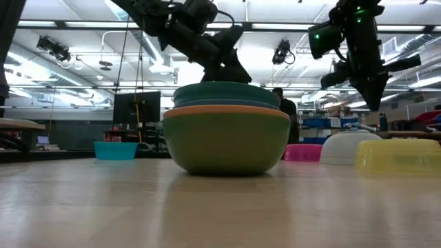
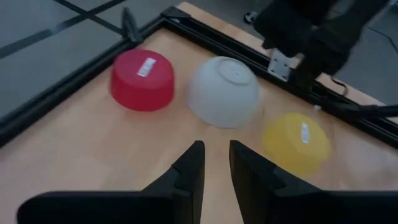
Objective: Nest bowls inside each other
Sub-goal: Stack the white bowl on top of the green bowl
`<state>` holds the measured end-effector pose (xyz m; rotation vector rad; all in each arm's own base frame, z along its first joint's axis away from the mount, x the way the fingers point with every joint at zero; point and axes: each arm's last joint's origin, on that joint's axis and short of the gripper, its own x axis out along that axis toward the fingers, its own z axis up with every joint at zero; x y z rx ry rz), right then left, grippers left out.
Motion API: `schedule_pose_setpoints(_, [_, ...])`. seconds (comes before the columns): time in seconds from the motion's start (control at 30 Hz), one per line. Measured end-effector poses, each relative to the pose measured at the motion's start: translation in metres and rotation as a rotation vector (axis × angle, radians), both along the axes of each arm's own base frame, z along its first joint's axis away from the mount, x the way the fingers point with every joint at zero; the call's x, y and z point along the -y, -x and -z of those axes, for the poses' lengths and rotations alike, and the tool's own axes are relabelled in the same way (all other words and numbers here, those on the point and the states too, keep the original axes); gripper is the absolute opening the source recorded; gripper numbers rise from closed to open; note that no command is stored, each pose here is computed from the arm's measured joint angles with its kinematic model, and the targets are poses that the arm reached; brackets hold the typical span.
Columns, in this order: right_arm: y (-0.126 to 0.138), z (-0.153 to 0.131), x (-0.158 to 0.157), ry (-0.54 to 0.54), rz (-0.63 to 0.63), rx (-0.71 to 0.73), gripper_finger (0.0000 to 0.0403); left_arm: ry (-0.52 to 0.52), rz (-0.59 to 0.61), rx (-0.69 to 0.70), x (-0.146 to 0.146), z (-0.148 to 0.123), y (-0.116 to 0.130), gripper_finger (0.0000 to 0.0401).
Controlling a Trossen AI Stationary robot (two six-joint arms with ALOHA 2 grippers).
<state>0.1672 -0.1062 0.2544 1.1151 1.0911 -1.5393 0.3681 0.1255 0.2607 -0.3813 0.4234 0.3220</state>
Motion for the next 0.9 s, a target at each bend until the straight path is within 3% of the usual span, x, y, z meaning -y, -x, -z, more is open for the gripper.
schedule_pose_setpoints(0.33, [-0.011,0.026,0.038,0.0,0.094,-0.009,0.0,0.041,-0.005,0.005,-0.024,0.0,0.01,0.0084])
schedule_pose_setpoints(0.5, [-0.011,0.043,0.051,-0.053,0.112,-0.068,0.0,0.052,0.034,-0.018,-0.029,0.002,0.014,0.0084])
schedule_pose_setpoints(0.77, [0.017,0.068,0.055,-0.165,0.178,-0.142,0.0,0.064,0.082,-0.03,-0.034,0.004,0.018,0.0084])
schedule_pose_setpoints(0.9, [0.024,0.091,0.051,-0.201,0.164,-0.089,0.0,0.059,0.077,-0.029,-0.039,0.003,0.02,0.0084])
